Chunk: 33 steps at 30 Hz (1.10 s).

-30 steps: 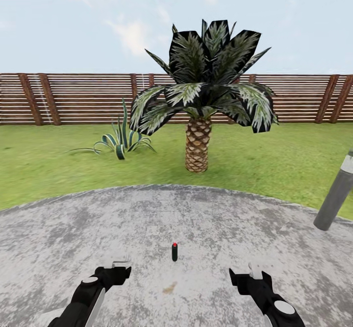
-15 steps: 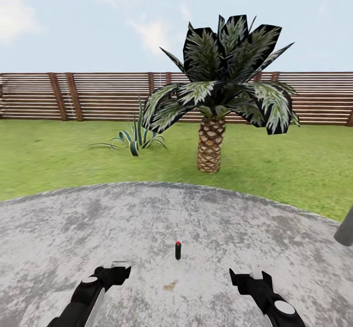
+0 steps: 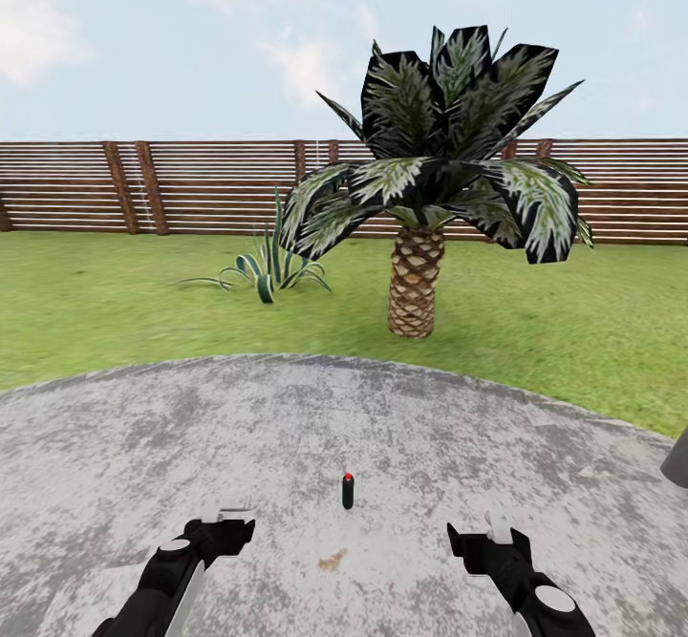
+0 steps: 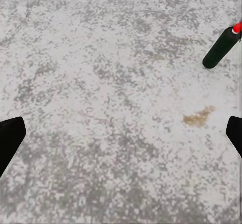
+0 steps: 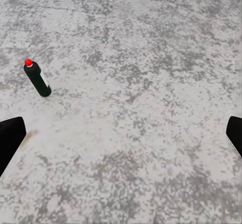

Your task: Pick up the pesticide atomizer in the garden and spray insectifuge to fully cover both potted plants in the garden.

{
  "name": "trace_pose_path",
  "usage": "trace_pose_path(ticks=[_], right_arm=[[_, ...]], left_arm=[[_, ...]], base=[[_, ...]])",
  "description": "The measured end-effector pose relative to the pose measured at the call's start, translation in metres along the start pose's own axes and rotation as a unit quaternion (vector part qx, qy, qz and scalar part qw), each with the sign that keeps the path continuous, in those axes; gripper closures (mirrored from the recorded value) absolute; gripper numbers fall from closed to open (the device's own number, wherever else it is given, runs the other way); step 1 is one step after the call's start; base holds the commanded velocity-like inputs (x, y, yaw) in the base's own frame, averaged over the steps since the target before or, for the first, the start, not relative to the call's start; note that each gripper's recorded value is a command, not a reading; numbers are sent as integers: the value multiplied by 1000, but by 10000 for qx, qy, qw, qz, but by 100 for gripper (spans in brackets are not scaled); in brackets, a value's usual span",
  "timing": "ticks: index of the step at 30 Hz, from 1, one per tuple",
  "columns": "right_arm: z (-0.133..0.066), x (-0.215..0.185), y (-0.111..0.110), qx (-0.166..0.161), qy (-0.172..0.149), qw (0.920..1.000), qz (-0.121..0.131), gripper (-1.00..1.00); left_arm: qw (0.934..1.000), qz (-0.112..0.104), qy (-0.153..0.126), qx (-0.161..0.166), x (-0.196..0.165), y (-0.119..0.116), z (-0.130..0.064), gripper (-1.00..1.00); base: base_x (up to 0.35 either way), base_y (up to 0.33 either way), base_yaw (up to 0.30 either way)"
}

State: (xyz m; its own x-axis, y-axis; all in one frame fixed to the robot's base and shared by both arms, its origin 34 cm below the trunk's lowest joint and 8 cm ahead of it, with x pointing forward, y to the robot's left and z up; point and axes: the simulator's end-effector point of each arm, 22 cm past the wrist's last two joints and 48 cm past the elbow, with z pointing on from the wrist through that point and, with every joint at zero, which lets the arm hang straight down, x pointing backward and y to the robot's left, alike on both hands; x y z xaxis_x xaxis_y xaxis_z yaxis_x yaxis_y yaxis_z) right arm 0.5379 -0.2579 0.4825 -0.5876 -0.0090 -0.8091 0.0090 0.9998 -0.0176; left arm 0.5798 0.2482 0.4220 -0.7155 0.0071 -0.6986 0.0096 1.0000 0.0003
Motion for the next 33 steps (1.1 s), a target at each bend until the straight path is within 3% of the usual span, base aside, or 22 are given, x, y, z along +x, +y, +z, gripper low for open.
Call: trace_pose_path(ticks=[11,33], right_arm=[[1,2,0,2,30,10000,-4,-100],[4,8,0,2,95,10000,-7,-100]], left_arm=[[10000,5,31,-7,3,0,2,-100],[10000,0,96,-27,8,1,5,-100]], base=[[161,-268,227],[6,-194,248]])
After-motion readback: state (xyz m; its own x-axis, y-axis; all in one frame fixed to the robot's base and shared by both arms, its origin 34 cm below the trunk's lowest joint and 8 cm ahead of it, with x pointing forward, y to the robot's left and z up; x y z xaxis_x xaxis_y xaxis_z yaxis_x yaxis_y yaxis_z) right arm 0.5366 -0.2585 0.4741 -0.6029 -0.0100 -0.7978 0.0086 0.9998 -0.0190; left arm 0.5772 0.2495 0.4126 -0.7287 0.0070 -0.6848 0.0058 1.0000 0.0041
